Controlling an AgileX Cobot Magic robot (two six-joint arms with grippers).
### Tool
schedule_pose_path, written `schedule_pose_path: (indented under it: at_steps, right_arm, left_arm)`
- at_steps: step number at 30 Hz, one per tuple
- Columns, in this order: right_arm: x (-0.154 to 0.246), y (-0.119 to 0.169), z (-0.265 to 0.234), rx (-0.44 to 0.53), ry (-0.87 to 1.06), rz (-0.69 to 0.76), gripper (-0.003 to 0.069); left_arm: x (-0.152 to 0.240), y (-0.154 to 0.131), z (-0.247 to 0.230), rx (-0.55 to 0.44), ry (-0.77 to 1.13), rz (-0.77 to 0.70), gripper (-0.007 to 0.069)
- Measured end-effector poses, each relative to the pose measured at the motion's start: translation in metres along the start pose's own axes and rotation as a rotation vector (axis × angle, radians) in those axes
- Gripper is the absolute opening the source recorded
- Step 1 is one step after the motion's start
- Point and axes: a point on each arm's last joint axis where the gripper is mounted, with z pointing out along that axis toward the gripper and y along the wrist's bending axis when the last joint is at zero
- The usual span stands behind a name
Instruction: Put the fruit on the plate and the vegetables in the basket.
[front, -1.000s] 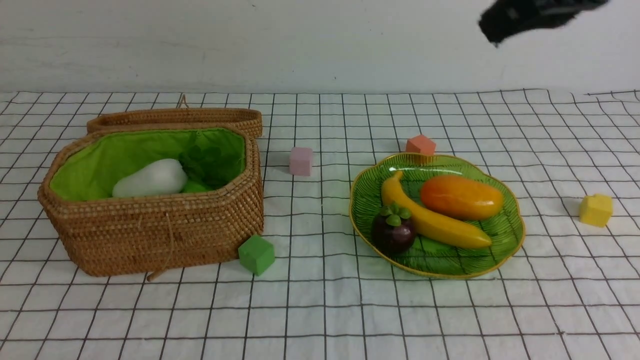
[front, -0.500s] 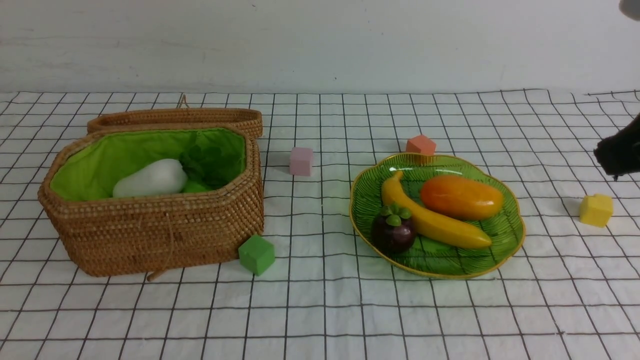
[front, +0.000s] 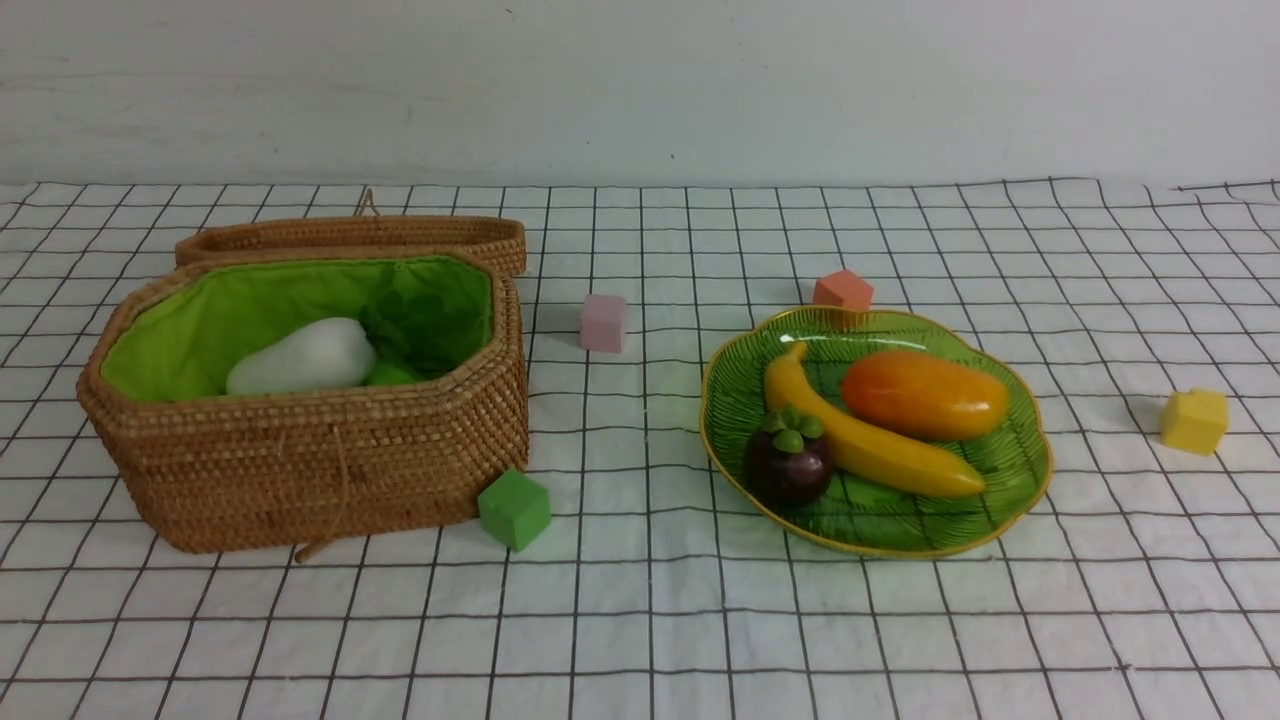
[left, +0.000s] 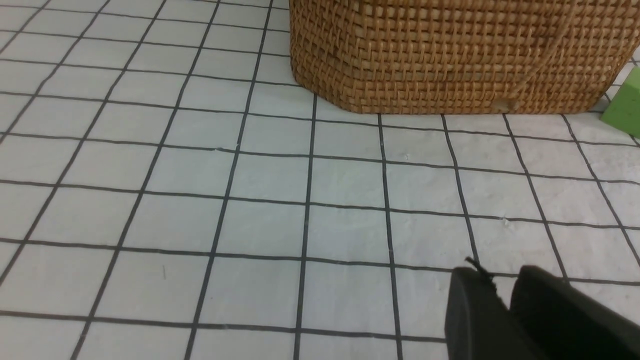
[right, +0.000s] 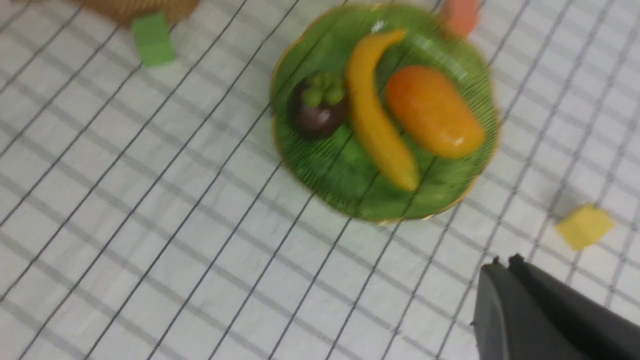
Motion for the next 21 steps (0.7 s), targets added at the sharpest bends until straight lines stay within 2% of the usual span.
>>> schedule_pose_path:
  at_steps: [3,5,7,8,10,13,17,21]
  right_arm:
    - [0.026,0.003,-0.044,0.184,-0.188,0.096,0.0011]
    - [0.059,0.015,-0.073,0.302,-0.347,0.155,0.0013]
    - [0.091,0.024,-0.074,0.36,-0.42,0.2,0.0015]
    - [0.094,0.025,-0.074,0.367,-0.429,0.21,0.0015]
    - [0.142,0.038,-0.056,0.396,-0.497,0.278,0.0016]
    - [0.186,0.046,-0.027,0.401,-0.508,0.331,0.0018]
    - [0.239,0.047,0.041,0.379,-0.353,0.387,0.0023]
    - [0.267,0.048,0.076,0.366,-0.31,0.412,0.0026]
  left_arm:
    - [0.0,0.0,0.0,0.0,0.0,0.0,0.0118]
    - [0.0,0.0,0.0,0.0,0.0,0.0,0.0122]
    - [0.0,0.0,0.0,0.0,0.0,0.0,0.0125]
    - [0.0,0.0,0.0,0.0,0.0,0.0,0.0125]
    - [0.0,0.0,0.0,0.0,0.0,0.0,0.0127]
    - [0.0,0.0,0.0,0.0,0.0,0.0,0.013]
    - [0.0,0.0,0.0,0.001,0.0,-0.002,0.0133]
    - [0.0,0.0,0.0,0.001,0.0,-0.003,0.0134]
